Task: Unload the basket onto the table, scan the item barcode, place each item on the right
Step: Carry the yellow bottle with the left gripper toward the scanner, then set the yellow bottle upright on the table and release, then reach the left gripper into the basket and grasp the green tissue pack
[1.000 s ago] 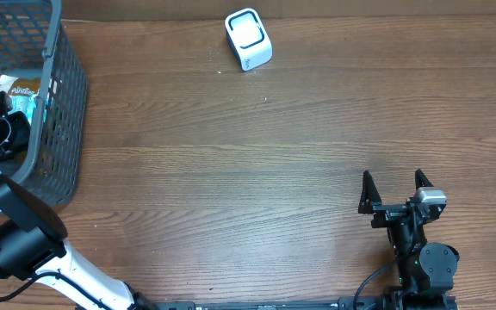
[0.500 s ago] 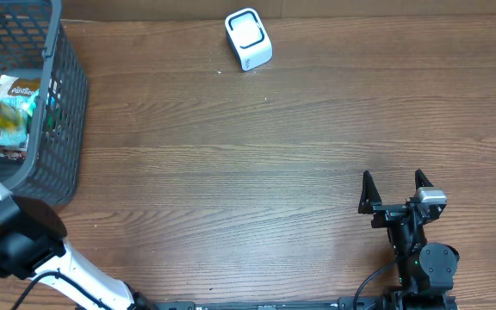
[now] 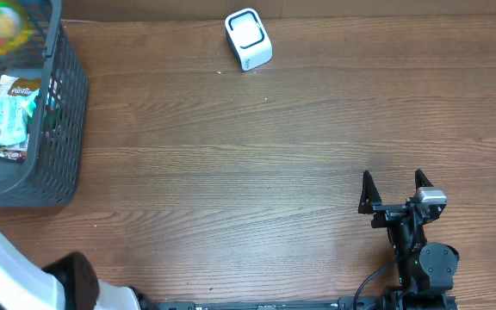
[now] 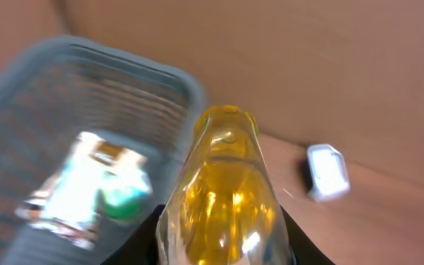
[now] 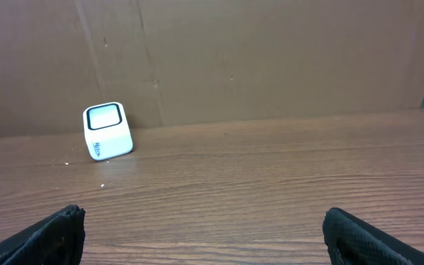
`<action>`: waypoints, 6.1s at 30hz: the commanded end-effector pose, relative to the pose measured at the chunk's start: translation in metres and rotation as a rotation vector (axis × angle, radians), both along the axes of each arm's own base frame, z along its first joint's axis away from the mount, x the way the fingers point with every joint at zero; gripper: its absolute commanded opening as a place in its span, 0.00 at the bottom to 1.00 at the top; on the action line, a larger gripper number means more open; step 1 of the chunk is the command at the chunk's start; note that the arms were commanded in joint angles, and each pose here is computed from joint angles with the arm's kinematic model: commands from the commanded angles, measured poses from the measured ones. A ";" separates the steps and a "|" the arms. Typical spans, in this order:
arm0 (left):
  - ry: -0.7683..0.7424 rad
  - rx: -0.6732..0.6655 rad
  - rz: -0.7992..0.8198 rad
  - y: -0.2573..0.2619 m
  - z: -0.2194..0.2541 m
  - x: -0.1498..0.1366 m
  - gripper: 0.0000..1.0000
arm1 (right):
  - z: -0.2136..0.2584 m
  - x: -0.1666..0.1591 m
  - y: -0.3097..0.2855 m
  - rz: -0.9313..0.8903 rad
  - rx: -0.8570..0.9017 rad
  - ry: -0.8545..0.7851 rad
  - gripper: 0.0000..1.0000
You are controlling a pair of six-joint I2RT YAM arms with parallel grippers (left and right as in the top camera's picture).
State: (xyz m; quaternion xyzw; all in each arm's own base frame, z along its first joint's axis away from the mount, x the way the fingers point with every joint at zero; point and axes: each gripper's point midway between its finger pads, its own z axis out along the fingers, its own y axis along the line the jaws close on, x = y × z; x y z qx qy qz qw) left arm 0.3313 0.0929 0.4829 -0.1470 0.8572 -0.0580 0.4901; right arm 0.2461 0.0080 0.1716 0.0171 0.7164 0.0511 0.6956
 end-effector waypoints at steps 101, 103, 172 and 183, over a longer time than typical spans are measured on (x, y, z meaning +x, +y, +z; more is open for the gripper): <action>0.914 0.195 -0.280 -0.402 -0.387 0.004 0.50 | -0.002 0.000 -0.001 -0.008 -0.004 -0.004 1.00; 0.926 0.196 -0.317 -0.405 -0.387 0.002 0.56 | -0.002 0.000 -0.001 -0.008 -0.004 -0.004 1.00; 0.661 -0.263 0.447 0.146 -0.283 0.098 1.00 | -0.002 0.000 -0.001 -0.008 -0.004 -0.004 1.00; 0.720 -0.287 0.362 0.149 -0.340 0.120 1.00 | -0.002 0.000 -0.001 -0.008 -0.004 -0.004 1.00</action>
